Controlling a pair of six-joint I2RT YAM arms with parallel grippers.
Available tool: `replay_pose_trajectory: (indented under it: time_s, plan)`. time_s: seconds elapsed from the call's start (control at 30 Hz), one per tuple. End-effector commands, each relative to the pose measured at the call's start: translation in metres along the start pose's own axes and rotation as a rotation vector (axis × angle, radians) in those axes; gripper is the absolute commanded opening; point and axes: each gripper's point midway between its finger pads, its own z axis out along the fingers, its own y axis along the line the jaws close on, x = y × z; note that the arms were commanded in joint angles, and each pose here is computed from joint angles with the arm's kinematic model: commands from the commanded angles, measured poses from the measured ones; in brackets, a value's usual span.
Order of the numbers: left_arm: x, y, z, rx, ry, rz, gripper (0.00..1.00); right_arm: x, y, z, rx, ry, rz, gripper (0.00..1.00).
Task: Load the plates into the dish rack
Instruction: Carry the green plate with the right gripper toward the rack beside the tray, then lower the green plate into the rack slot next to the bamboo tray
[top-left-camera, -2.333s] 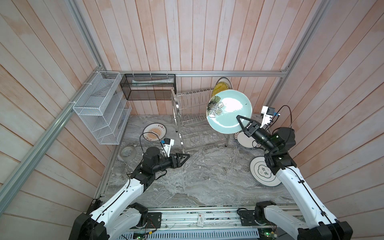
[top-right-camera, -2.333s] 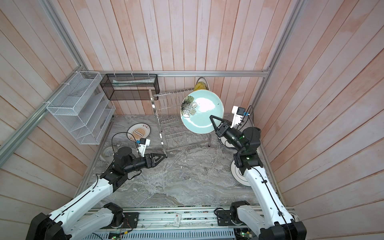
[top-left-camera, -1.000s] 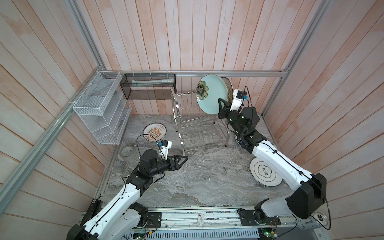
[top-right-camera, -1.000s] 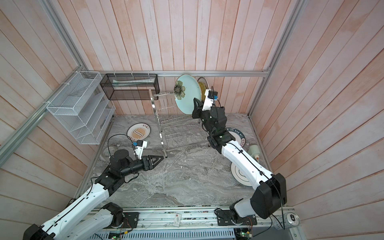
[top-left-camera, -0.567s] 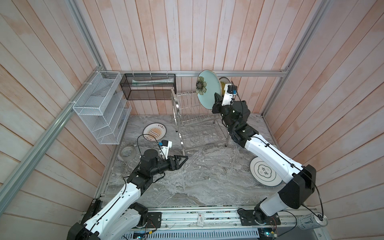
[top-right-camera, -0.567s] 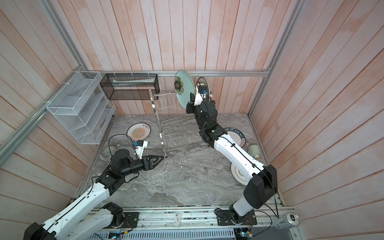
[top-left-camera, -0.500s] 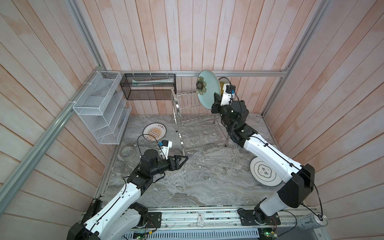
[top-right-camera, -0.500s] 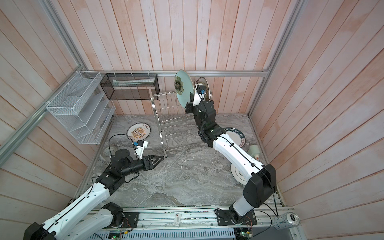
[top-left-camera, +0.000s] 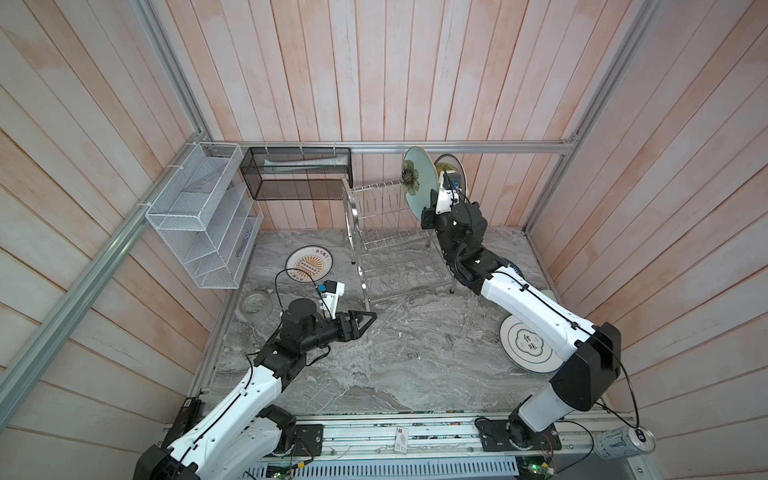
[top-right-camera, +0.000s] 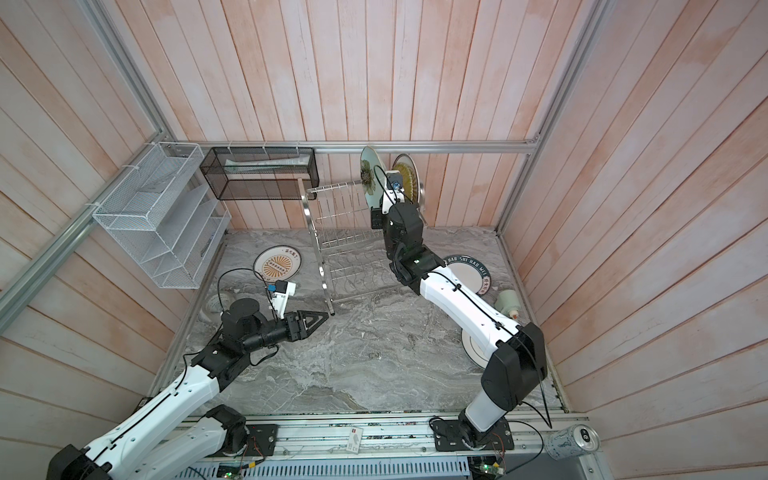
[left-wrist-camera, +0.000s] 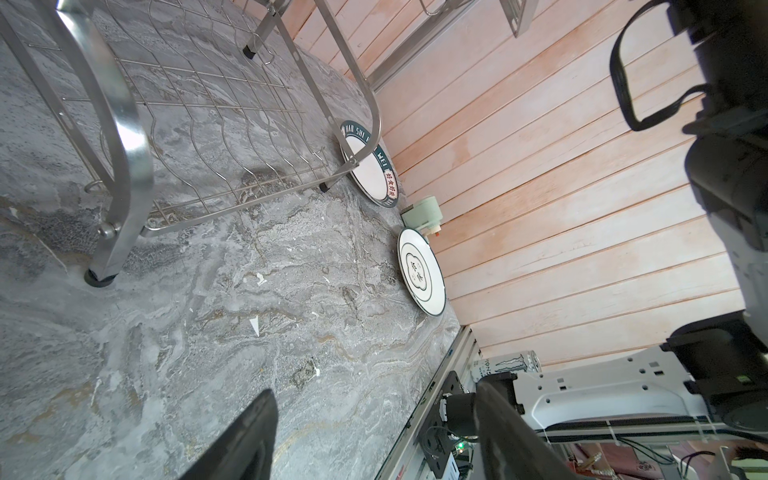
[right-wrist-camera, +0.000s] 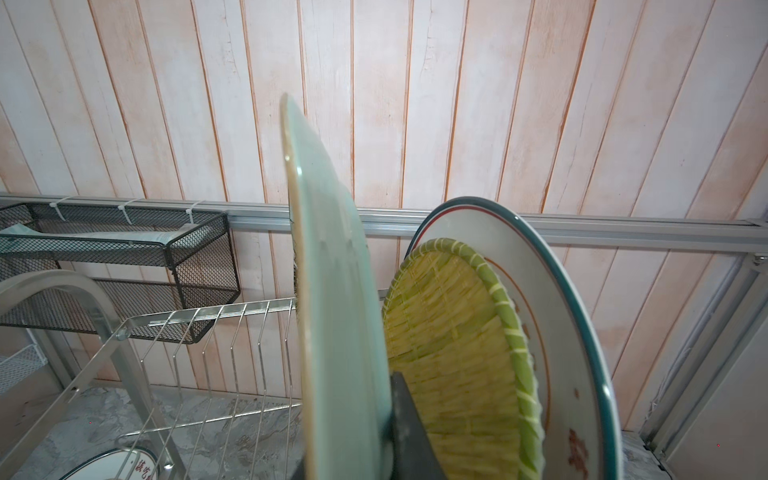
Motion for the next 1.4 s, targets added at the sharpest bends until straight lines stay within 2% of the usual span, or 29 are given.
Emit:
replay_pose_trajectory:
  time_s: [0.0, 1.37]
  plan:
    - [-0.004, -0.007, -0.001, 0.018, -0.017, 0.014, 0.76, -0.063, -0.012, -0.016, 0.03, -0.167, 0.086, 0.0]
    - [0.0, -0.002, 0.0, 0.005, -0.008, 0.016, 0.76, -0.03, -0.009, 0.005, 0.079, -0.062, 0.037, 0.0]
